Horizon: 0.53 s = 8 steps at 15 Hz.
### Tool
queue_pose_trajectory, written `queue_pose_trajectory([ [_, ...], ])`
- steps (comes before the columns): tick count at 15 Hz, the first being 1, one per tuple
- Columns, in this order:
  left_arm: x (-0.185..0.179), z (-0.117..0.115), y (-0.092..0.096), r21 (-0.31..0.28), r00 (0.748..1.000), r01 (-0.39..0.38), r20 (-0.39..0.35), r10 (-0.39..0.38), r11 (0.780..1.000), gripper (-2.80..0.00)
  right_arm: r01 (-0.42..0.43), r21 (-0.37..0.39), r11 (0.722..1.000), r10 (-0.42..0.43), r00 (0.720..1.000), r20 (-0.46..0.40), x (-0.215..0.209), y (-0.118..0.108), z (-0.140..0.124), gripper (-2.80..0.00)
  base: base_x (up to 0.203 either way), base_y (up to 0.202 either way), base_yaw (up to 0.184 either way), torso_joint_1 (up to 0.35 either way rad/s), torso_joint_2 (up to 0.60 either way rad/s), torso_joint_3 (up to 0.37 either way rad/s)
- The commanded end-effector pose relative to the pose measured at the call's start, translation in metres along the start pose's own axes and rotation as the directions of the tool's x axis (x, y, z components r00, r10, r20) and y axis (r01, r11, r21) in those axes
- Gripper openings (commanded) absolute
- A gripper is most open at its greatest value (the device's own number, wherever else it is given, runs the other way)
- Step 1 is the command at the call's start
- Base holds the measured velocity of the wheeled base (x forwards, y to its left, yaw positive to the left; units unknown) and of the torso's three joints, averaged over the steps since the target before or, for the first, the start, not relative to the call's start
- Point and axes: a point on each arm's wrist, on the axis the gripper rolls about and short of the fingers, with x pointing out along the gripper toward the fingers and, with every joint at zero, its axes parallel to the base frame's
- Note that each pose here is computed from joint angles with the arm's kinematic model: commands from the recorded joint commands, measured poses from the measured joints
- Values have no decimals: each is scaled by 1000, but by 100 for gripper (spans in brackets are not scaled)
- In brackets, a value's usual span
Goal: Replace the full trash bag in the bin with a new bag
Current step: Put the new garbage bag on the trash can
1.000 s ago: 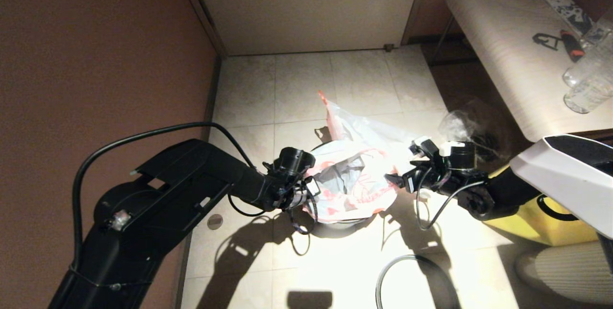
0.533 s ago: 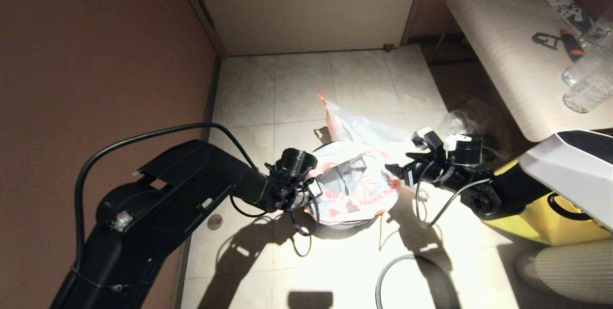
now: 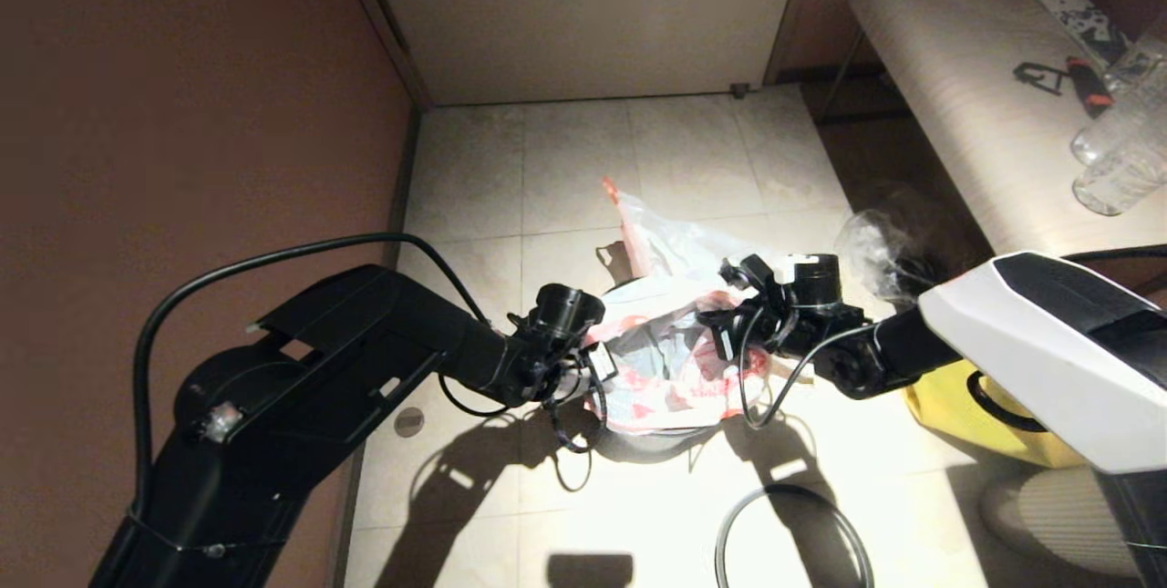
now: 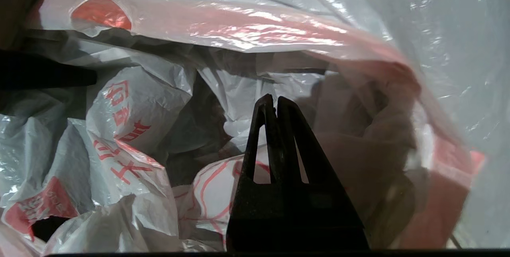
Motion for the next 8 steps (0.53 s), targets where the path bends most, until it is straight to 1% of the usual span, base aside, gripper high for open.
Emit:
queue_pose_trajectory([
  [1,-3,-1,-2,-3,1000,11,4,-11,1000,-280,-28,1,1000,28,999,-20,8,10,-10,-280,0,0,0,0,0,0],
  [4,-5,-2,-2,-1,999,32,3,-32,999,-280,-64,2,998,64,997,-41,18,22,-21,-280,0,0,0,0,0,0],
  [6,-7,-4,-2,14,999,54,3,-54,998,-280,-63,-6,998,63,998,-18,30,21,-20,-280,0,0,0,0,0,0],
  [8,-9,-11,-5,44,997,73,4,-73,996,-280,-46,-13,999,46,999,17,37,10,-12,-280,0,0,0,0,0,0],
])
